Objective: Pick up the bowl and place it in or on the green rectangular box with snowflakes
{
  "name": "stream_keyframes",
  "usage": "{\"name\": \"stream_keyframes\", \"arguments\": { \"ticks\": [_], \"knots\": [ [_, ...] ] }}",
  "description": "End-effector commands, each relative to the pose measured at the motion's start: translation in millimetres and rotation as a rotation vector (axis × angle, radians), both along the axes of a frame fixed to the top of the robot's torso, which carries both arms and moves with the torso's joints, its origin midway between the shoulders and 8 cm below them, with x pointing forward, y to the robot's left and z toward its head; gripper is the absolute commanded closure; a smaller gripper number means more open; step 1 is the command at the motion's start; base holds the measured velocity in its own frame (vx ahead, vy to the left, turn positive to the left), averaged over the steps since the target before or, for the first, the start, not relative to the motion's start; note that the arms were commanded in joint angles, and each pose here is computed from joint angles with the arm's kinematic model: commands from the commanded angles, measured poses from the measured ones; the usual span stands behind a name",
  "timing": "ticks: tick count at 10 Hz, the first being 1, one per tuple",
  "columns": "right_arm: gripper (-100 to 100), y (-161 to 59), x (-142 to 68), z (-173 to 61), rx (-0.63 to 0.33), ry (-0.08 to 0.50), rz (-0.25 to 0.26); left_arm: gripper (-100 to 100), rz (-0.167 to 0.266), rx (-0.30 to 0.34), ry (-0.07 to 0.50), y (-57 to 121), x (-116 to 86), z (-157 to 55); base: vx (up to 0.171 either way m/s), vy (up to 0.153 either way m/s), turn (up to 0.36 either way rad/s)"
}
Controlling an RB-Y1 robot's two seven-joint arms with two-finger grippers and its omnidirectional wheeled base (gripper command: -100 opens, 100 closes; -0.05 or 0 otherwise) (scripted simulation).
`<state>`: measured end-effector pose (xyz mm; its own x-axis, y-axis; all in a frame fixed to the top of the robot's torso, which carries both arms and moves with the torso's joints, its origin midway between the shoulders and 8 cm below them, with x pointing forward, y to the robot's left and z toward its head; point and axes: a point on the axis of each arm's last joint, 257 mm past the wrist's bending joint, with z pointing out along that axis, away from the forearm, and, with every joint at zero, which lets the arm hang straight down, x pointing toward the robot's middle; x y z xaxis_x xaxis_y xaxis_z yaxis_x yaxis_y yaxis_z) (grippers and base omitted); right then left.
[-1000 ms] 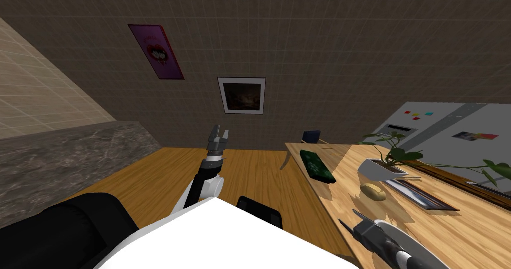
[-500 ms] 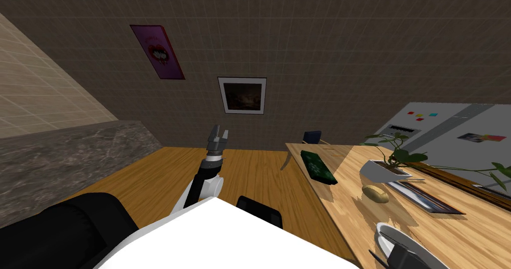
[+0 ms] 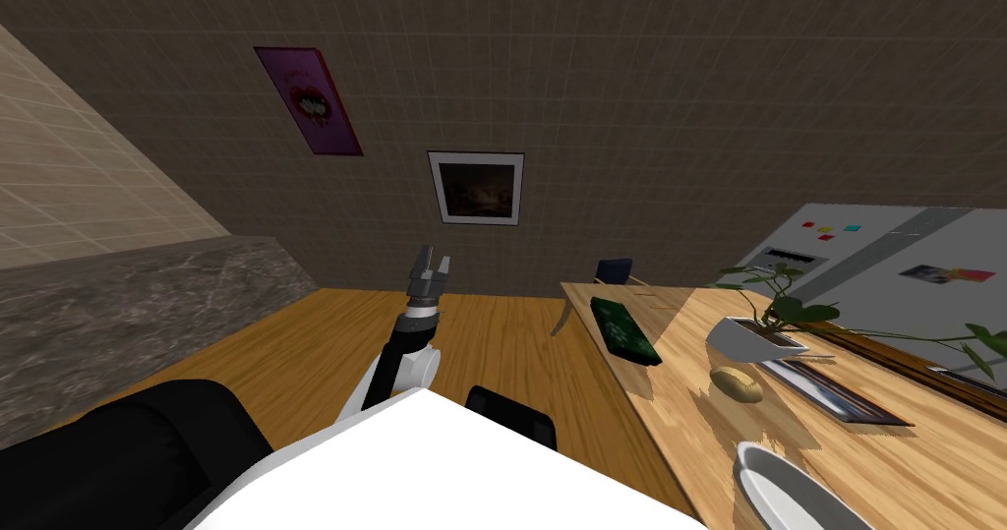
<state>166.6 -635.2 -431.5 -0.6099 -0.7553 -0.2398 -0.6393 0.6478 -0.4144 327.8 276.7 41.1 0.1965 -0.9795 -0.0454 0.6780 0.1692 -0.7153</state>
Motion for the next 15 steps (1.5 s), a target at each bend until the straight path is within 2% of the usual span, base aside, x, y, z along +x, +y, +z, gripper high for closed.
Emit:
{"name": "stream_keyframes", "arguments": {
  "ticks": [1,2,3,4,5,6,10,11,12,14,15],
  "knots": [
    [-100,0,0,0,0.000,0.000,0.000,0,0.000,0.000,0.000,0.0,0,0,0.017,-0.051,0.002],
    [0,-1,-2,0,-0.002,0.005,0.002,0,0.000,0.000,0.000,0.0,0,0,0.002,-0.008,0.003],
    [-100,3,-6,-10,-0.003,0.005,-0.010,0,0.000,0.000,0.000,0.0,0,0,0.016,-0.026,0.069],
    [-100,5,-9,-16,-0.004,0.005,-0.017,0,0.000,0.000,0.000,0.0,0,0,0.027,-0.041,0.092],
    [-100,3,-7,-12,-0.002,0.005,-0.013,0,0.000,0.000,0.000,0.0,0,0,0.012,-0.020,0.019],
    [100,2,-7,-12,-0.003,0.005,-0.013,0,0.000,0.000,0.000,0.0,0,0,0.000,0.000,0.000],
    [100,2,-7,-12,-0.002,0.004,-0.016,0,0.000,0.000,0.000,0.0,0,0,0.000,0.000,0.000],
    [0,2,-7,-12,-0.002,0.004,-0.017,0,0.000,0.000,0.000,0.0,0,0,0.000,0.000,0.000],
    [100,0,-3,-2,-0.002,0.005,-0.001,0,0.000,0.000,0.000,0.0,0,0,-0.017,0.028,-0.078],
    [100,-2,-3,-3,-0.003,0.004,-0.001,0,0.000,0.000,0.000,0.0,0,0,-0.021,0.028,-0.056],
    [0,-1,-4,-3,-0.002,0.005,-0.002,0,0.000,0.000,0.000,0.0,0,0,0.000,0.000,0.000]
  ]
}}
